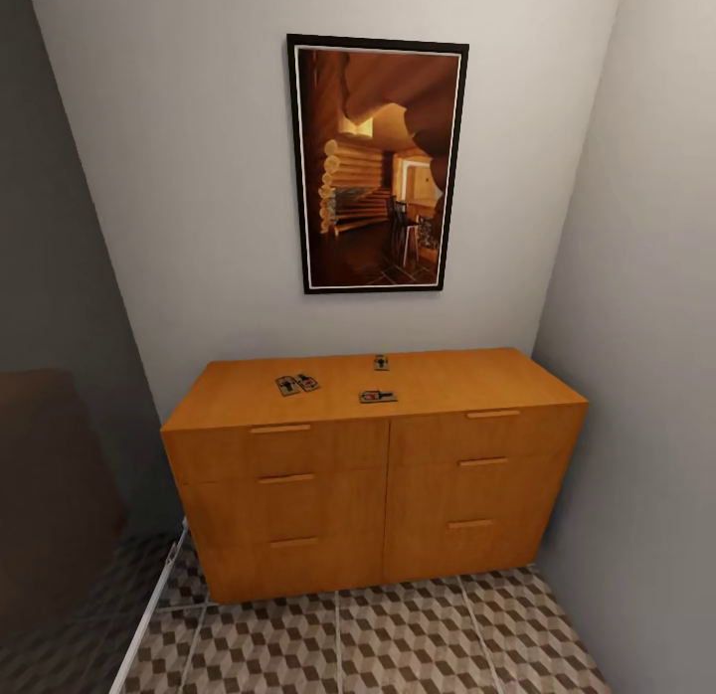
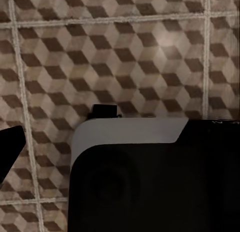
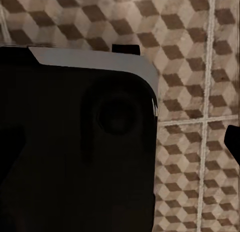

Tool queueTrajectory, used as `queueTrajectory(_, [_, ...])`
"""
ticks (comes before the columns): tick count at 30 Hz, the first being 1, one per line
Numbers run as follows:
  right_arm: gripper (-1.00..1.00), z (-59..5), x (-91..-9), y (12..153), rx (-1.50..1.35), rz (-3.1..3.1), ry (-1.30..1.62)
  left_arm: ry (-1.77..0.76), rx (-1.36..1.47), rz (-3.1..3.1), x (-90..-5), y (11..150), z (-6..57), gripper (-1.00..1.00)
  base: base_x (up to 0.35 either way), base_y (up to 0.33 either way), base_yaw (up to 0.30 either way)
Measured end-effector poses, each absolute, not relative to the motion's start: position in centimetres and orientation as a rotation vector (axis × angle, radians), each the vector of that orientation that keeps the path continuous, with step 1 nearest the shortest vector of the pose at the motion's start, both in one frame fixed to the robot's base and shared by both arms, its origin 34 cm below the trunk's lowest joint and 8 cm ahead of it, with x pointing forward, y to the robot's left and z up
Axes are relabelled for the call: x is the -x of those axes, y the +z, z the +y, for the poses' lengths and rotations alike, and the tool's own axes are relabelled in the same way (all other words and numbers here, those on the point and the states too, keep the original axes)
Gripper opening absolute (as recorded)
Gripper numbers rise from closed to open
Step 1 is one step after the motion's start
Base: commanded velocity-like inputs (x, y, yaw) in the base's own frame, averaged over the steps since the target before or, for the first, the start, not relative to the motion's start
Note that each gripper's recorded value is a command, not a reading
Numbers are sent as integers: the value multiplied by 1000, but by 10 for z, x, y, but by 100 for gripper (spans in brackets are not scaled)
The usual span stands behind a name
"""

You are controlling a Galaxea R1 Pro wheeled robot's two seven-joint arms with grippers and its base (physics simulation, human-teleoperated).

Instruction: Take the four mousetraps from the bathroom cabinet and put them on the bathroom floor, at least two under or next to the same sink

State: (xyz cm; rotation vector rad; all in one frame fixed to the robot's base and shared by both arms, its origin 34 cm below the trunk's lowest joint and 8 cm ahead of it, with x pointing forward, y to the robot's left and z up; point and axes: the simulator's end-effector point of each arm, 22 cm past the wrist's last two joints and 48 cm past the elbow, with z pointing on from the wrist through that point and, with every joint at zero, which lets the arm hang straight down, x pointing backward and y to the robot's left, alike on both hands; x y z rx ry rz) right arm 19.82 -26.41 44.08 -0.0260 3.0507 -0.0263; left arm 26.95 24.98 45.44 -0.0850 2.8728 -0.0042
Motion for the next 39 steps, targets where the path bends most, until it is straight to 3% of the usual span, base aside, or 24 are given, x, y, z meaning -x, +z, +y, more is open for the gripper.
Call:
queueTrajectory(17, [100,-280,-373,511,18,2868,-58,-35,62,2667,-440,552,247,100,0,0,0])
queueTrajectory(39, [100,-320,-484,652,-82,2703,-133,-37,44,2499,-528,688,252,100,0,0,0])
